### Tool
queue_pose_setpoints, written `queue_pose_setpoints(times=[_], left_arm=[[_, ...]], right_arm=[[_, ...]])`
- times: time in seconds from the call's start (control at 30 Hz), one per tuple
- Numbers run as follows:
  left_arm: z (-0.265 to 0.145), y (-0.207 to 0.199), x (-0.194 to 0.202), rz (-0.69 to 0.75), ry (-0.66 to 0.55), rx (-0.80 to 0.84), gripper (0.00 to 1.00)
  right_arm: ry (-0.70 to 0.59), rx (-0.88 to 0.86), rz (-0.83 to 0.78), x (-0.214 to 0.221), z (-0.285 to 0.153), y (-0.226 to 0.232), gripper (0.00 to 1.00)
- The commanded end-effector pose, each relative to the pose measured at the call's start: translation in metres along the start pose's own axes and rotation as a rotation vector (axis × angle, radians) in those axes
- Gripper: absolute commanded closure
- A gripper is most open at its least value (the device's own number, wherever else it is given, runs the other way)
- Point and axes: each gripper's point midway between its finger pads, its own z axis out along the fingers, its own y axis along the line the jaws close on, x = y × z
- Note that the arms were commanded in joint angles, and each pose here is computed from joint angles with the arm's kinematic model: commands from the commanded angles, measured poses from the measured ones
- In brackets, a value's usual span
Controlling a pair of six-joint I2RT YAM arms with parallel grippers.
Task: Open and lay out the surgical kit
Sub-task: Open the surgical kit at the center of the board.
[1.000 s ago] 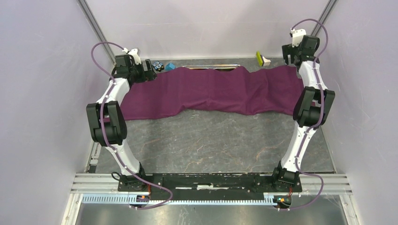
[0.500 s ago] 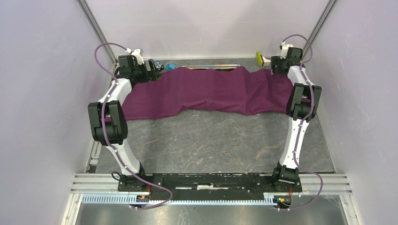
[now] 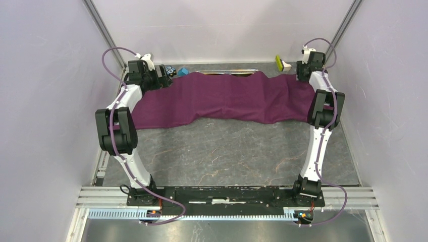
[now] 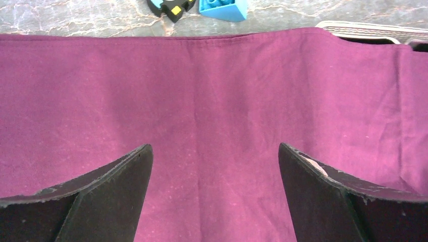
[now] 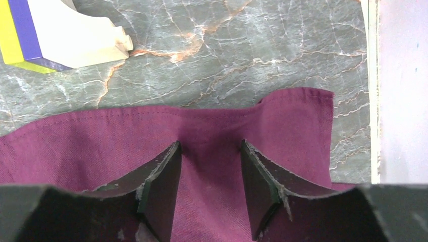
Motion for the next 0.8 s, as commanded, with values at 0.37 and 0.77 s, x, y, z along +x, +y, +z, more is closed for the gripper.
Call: queue_pose_setpoints(times=[0.37, 0.77], left_arm=[[0.062, -0.016, -0.036, -0.02, 0.007, 0.116, 0.05], [0.06, -0.058, -0.061, 0.129, -0.036, 0.269, 0.07]], right_arm=[[-0.205, -0.065, 0.016, -0.076, -0.047, 0.001, 1.0], [-0.347, -0.164, -0.069, -0.107, -0.145, 0.01, 1.0]])
